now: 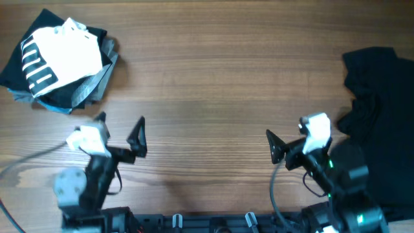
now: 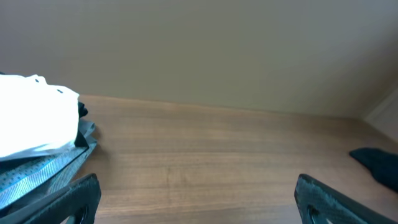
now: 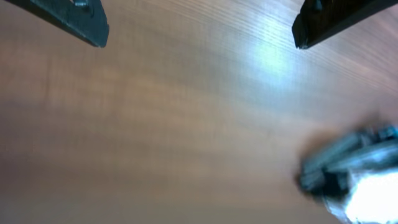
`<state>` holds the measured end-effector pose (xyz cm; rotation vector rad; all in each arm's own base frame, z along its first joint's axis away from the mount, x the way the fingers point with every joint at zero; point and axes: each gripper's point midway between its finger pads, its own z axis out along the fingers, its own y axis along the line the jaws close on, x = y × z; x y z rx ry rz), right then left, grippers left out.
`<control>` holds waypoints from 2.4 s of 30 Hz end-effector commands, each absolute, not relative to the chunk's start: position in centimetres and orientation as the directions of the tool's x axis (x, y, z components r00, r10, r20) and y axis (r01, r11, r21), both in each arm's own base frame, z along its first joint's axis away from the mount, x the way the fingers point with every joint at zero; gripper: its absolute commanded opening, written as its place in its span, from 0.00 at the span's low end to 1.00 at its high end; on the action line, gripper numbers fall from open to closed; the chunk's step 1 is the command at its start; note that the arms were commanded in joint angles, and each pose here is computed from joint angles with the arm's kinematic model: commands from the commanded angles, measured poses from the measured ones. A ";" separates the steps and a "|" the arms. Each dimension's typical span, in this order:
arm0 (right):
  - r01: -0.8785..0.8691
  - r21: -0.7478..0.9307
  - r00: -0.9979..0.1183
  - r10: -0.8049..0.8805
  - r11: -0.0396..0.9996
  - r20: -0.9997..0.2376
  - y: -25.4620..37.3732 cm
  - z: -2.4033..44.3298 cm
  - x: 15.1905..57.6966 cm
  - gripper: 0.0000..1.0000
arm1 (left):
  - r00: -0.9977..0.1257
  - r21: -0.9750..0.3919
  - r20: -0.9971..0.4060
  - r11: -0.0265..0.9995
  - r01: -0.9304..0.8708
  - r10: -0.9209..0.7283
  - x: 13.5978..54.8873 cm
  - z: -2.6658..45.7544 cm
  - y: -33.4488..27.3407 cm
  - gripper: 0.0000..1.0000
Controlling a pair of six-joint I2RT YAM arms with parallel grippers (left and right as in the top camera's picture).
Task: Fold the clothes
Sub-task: 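Reach the right gripper to the black shirt and grasp it, then drag the black shirt with the right gripper toward table center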
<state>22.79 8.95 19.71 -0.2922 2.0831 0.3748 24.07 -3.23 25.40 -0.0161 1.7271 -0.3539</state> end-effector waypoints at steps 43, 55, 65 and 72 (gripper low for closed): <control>0.773 0.124 -0.610 0.783 0.622 -0.125 -15.8 -0.9 34.0 0.18 | -0.834 -0.452 -0.490 0.892 -0.007 -0.255 30.2 24.4 -4.7 1.00; 0.057 0.549 -0.908 0.272 0.834 -0.319 8.4 10.5 40.9 0.06 | -0.817 -0.449 -0.518 0.893 0.007 -0.254 30.4 25.1 -4.7 1.00; -0.544 0.482 -0.828 -0.346 0.687 -0.441 35.3 11.4 26.8 0.66 | -0.661 -0.338 -0.709 0.941 0.009 -0.248 29.7 31.6 -2.6 1.00; -0.187 0.456 -0.890 0.046 0.870 -0.454 22.7 17.0 33.6 0.74 | -0.629 -0.345 -0.738 0.938 0.041 -0.244 29.8 32.7 -2.9 1.00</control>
